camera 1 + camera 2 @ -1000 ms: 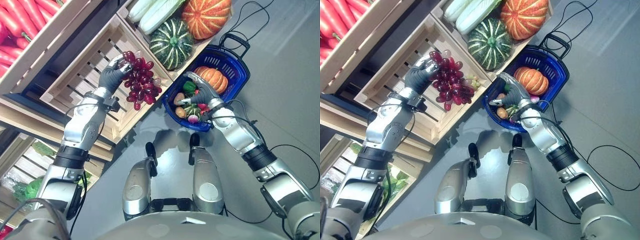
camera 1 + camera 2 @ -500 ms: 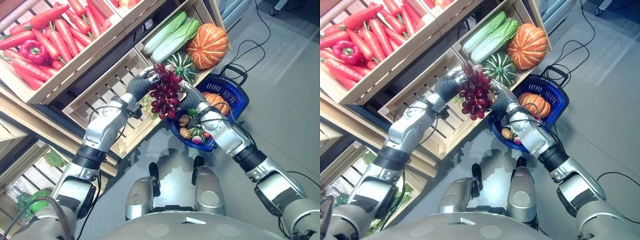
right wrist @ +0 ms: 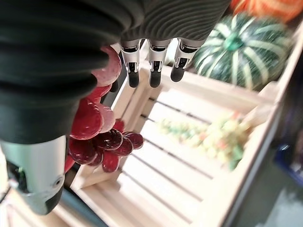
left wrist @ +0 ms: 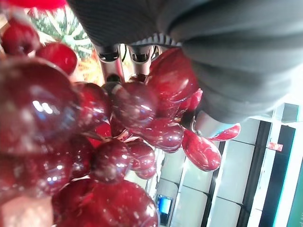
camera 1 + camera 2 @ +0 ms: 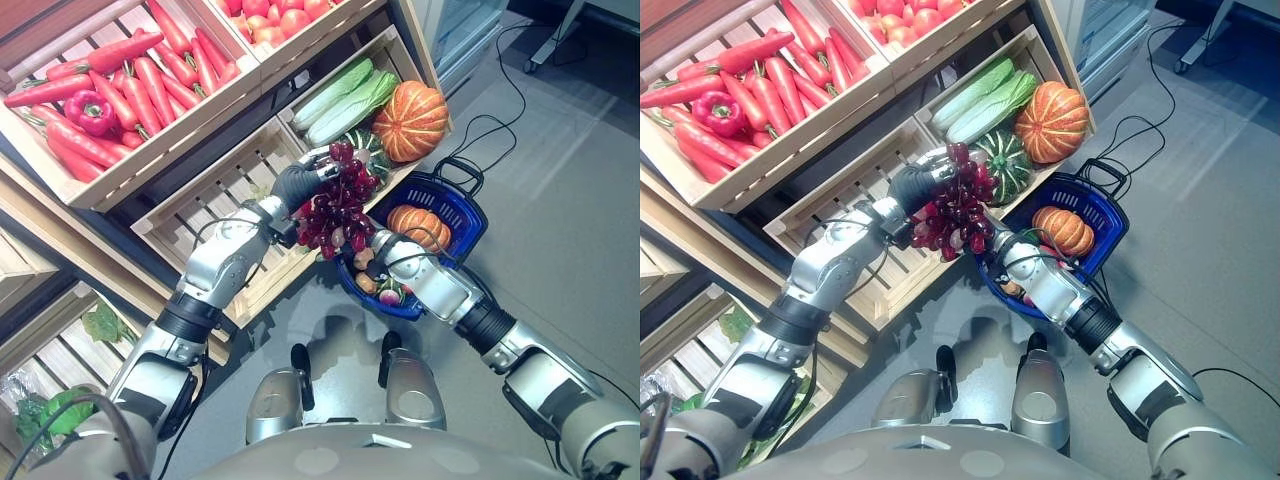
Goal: Pick up fruits and vegetables into the basket
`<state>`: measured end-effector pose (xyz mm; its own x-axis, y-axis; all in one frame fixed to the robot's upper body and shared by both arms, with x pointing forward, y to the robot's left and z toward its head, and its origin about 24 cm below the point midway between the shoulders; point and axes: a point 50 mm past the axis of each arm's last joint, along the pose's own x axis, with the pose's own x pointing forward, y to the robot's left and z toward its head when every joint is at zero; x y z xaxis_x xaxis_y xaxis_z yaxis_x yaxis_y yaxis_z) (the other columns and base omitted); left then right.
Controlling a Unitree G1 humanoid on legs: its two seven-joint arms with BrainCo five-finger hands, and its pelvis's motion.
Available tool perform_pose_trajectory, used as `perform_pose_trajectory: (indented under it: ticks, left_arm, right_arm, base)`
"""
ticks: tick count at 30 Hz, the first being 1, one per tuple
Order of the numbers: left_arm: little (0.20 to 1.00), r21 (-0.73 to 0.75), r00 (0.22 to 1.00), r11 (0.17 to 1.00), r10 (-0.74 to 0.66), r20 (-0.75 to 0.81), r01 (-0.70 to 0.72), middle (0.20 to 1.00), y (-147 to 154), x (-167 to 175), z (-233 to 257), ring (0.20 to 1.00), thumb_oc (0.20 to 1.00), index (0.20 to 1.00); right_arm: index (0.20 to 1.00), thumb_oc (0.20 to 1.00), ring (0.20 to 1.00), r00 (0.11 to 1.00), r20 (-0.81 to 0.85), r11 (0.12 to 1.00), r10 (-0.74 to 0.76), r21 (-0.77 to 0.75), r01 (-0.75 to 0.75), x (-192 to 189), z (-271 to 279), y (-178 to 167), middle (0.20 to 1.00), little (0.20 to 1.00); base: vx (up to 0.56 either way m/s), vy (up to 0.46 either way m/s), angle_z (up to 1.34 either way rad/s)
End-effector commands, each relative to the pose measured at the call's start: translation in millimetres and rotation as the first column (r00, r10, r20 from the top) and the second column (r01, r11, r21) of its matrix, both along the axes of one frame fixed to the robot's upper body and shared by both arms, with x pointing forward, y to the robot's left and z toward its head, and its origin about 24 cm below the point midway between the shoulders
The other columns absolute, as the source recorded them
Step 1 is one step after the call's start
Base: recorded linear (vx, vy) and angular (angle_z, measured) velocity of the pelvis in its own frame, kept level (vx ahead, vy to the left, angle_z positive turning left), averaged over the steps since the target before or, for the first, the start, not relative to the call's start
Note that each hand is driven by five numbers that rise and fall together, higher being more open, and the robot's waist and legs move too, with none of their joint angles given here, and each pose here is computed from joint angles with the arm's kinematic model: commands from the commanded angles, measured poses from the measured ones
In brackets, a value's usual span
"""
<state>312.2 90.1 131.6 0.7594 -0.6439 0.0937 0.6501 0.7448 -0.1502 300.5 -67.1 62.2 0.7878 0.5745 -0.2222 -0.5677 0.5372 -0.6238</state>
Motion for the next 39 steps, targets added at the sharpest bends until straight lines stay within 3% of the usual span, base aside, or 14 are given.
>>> perform_pose_trajectory:
  ticks: [1,6,7,8,13,22,25,26,27,32,39]
  left_arm:
    - [0.200,-0.131,0.968,0.969,-0.185,0.168,0.208,0.200,-34,-20,47,0.200,0.200,0.200]
    - [0.200,-0.167,0.970,0.961,-0.200,0.135,0.221,0.200,-38,-23,44,0.200,0.200,0.200]
    - [0.200,-0.177,0.971,0.959,-0.201,0.127,0.221,0.200,-39,-23,42,0.200,0.200,0.200]
    - [0.200,-0.189,0.972,0.957,-0.201,0.119,0.221,0.200,-40,-24,42,0.200,0.200,0.200]
    - [0.200,-0.223,0.975,0.951,-0.198,0.098,0.215,0.200,-42,-26,38,0.200,0.200,0.200]
    - [0.200,-0.249,0.984,0.952,-0.161,0.080,0.176,0.200,-38,-28,33,0.200,0.200,0.200]
    - [0.200,-0.259,0.986,0.952,-0.145,0.083,0.162,0.200,-35,-28,31,0.200,0.200,0.200]
    - [0.200,-0.262,0.986,0.952,-0.142,0.085,0.159,0.200,-34,-28,32,0.200,0.200,0.200]
    - [0.200,-0.272,0.987,0.950,-0.135,0.087,0.154,0.200,-33,-28,32,0.200,0.200,0.200]
    - [0.200,-0.320,0.989,0.937,-0.111,0.100,0.138,0.200,-31,-29,36,0.200,0.200,0.200]
    - [0.200,-0.366,0.989,0.921,-0.104,0.105,0.135,0.200,-31,-31,39,0.200,0.200,0.200]
  right_arm:
    - [1.000,1.000,1.000,0.978,0.077,0.958,0.195,0.200,-0.207,-15,29,47,1.000,1.000]
    - [1.000,1.000,1.000,0.972,0.058,0.935,0.228,0.265,-0.235,-21,31,50,1.000,1.000]
    - [0.928,0.928,0.928,0.972,0.049,0.931,0.231,0.280,-0.236,-22,31,50,0.928,0.928]
    - [0.200,0.200,0.200,0.970,0.034,0.917,0.242,0.317,-0.240,-23,32,51,0.200,0.200]
    - [0.200,0.200,0.200,0.974,-0.005,0.873,0.226,0.444,-0.201,-26,32,50,0.200,0.200]
    - [0.200,0.200,0.200,0.982,-0.010,0.873,0.191,0.460,-0.165,-29,27,42,0.200,0.200]
    - [0.200,0.200,0.200,0.993,-0.022,0.898,0.116,0.430,-0.095,-26,21,33,0.200,0.200]
    - [0.696,0.696,0.696,0.996,-0.028,0.900,0.083,0.432,-0.063,-25,19,31,0.696,0.696]
    - [1.000,1.000,1.000,0.998,-0.034,0.902,0.044,0.431,-0.025,-23,17,26,1.000,1.000]
    - [1.000,1.000,1.000,0.997,-0.081,0.872,-0.009,0.487,0.047,-25,8,26,1.000,1.000]
    - [1.000,1.000,1.000,0.995,-0.099,0.836,0.020,0.547,0.038,-30,9,33,1.000,1.000]
  base:
    - [0.00,0.000,0.00]
    - [0.00,0.000,0.00]
    - [0.00,0.000,0.00]
    - [0.02,-0.009,0.05]
    - [0.00,-0.002,0.01]
    - [0.00,0.000,0.00]
    - [0.00,0.000,0.00]
    - [0.00,0.000,0.00]
    - [0.00,0.000,0.00]
    - [0.00,0.032,-0.05]
    - [0.00,0.016,-0.05]
